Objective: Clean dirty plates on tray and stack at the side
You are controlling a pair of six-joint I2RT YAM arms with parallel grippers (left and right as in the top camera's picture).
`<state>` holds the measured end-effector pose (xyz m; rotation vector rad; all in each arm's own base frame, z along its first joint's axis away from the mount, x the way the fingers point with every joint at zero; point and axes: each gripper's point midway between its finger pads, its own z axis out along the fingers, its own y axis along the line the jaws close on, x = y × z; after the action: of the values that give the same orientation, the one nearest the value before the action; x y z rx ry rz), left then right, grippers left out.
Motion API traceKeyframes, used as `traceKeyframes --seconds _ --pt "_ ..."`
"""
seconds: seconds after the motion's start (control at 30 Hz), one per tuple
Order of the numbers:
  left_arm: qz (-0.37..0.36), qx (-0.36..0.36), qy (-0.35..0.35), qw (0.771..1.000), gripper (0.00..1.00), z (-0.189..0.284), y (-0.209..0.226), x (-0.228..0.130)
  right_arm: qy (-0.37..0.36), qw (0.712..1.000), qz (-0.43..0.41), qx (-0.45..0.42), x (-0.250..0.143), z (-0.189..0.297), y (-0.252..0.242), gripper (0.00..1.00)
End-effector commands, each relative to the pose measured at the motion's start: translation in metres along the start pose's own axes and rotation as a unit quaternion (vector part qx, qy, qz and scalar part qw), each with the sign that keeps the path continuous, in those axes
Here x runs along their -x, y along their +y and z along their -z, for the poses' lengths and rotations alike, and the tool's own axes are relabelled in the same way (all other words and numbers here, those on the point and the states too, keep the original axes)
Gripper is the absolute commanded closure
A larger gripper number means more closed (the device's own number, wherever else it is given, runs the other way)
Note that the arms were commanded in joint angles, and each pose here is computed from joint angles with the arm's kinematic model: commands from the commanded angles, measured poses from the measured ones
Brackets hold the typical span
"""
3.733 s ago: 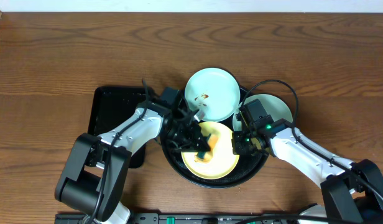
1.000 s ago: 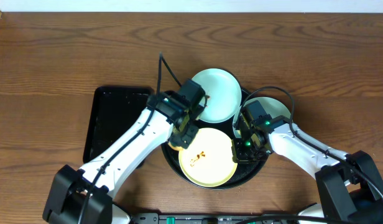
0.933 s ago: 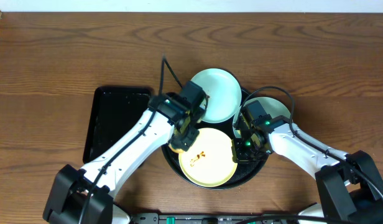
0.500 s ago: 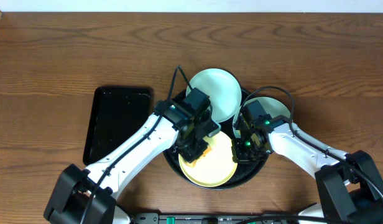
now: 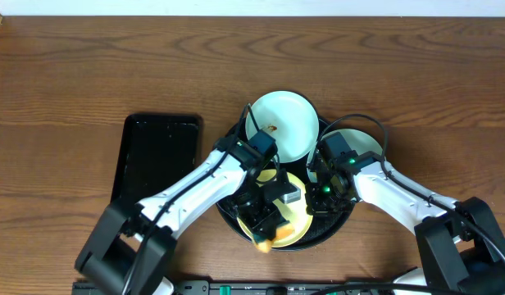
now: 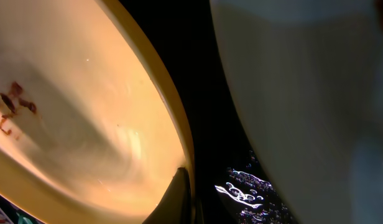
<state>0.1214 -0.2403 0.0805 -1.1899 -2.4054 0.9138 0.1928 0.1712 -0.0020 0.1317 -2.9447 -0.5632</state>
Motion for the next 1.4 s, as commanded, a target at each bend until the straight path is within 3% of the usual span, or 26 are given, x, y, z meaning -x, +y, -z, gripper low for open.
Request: traceKeyframes --seconds 0.0,0.13,0.37,0.47,0.57,0.9,0.97,1.07,1.37 --pt "0.008 -0.061 -0.002 0.998 0.93 -0.008 -0.012 0.004 0.026 0.999 -0.003 -0.027 -0.012 -0.01 -0.017 0.99" --pt "0.046 -0.064 0.025 0.997 0.92 -0.018 -0.003 -0.001 0.028 0.999 0.0 -0.027 -0.013 -0.01 -0.017 0.99" --pt "0.138 -0.005 0.078 0.987 0.93 -0.034 0.037 -0.015 0.03 0.999 0.004 -0.028 -0.014 -0.01 -0.017 0.99" --pt "0.158 0.007 0.075 0.985 0.93 -0.031 0.05 -0.016 0.031 0.999 0.005 -0.028 -0.014 -0.01 -0.017 0.99" --pt "0.191 0.067 0.075 0.976 0.93 -0.023 0.077 -0.022 0.03 0.999 0.005 -0.028 -0.014 -0.01 -0.017 0.99" --pt "0.211 0.114 0.038 0.97 0.93 -0.014 0.1 -0.007 0.036 0.999 0.005 -0.03 -0.017 -0.01 -0.018 0.99" --pt "0.234 0.158 0.04 0.958 0.93 -0.007 0.113 -0.009 0.036 0.999 0.004 -0.03 -0.017 -0.01 -0.018 0.99" --pt "0.256 0.291 0.049 0.92 0.93 0.02 0.148 -0.019 0.037 0.999 0.004 -0.03 -0.017 -0.01 -0.018 0.99" --pt "0.266 0.395 -0.013 0.879 0.93 0.05 0.182 0.003 0.037 0.999 0.004 -0.03 -0.017 -0.01 -0.018 0.99"
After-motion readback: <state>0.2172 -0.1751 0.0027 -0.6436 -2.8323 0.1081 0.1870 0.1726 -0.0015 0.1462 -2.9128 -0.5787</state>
